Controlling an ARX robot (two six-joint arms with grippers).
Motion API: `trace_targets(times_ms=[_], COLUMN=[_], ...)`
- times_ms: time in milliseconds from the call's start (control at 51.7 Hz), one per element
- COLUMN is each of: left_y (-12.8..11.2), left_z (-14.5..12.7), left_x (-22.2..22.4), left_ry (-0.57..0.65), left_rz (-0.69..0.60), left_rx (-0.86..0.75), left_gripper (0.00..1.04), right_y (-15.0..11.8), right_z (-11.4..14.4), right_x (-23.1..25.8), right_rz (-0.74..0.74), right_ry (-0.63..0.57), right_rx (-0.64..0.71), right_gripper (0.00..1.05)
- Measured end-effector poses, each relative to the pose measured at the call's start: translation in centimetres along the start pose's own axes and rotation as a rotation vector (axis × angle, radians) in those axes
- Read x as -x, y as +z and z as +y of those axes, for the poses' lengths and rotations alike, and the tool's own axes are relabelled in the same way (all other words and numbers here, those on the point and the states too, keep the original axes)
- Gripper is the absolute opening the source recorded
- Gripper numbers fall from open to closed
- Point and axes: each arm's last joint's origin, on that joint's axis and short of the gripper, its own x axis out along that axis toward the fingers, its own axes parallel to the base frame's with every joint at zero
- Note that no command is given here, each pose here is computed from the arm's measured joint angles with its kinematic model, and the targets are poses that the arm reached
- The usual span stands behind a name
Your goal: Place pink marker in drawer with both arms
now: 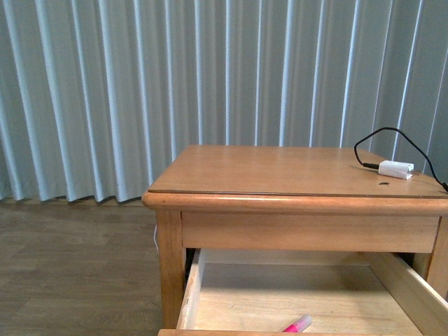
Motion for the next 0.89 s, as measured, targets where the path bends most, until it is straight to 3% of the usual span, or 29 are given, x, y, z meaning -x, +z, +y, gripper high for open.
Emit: trace_targets(times_ms=[310, 406, 503, 697, 794, 890], left_y=[0.1, 0.1, 0.1, 0.1, 0.1, 0.1], left_z=[0.0, 0.0, 0.0, 0.0, 0.0, 0.0], left_x=[0.1, 0.1, 0.1, 0.1, 0.1, 0.1], left_ry=[0.002, 0.001, 0.002, 0.001, 0.001, 0.002], left_rz=[-0.010, -0.010, -0.010, -0.010, -0.010, -0.011], left_rx=[-0.003, -0.003, -0.003, -0.003, -0.003, -0.003], left_gripper=[0.04, 0.21, 0.42, 0.81, 0.99, 0.98], right_y=[0.0, 0.0, -0.1, -2.3, -3.0, -3.0], right_z=[0.0, 0.0, -0.2, -1.2, -1.7, -2.1], right_x=[0.0, 0.0, -0.3, -3.8, -5.3, -6.9], right_rz=[-0.001, -0.011, -0.141, 0.094, 0.157, 0.205], right_ry=[0.001, -0.013, -0.158, -0.169, -0.113, -0.041], right_rx=[0.000, 0.011, 0.092, 0.228, 0.194, 0.100], right_gripper=[0.96, 0.96, 0.96, 0.96, 0.96, 0.96])
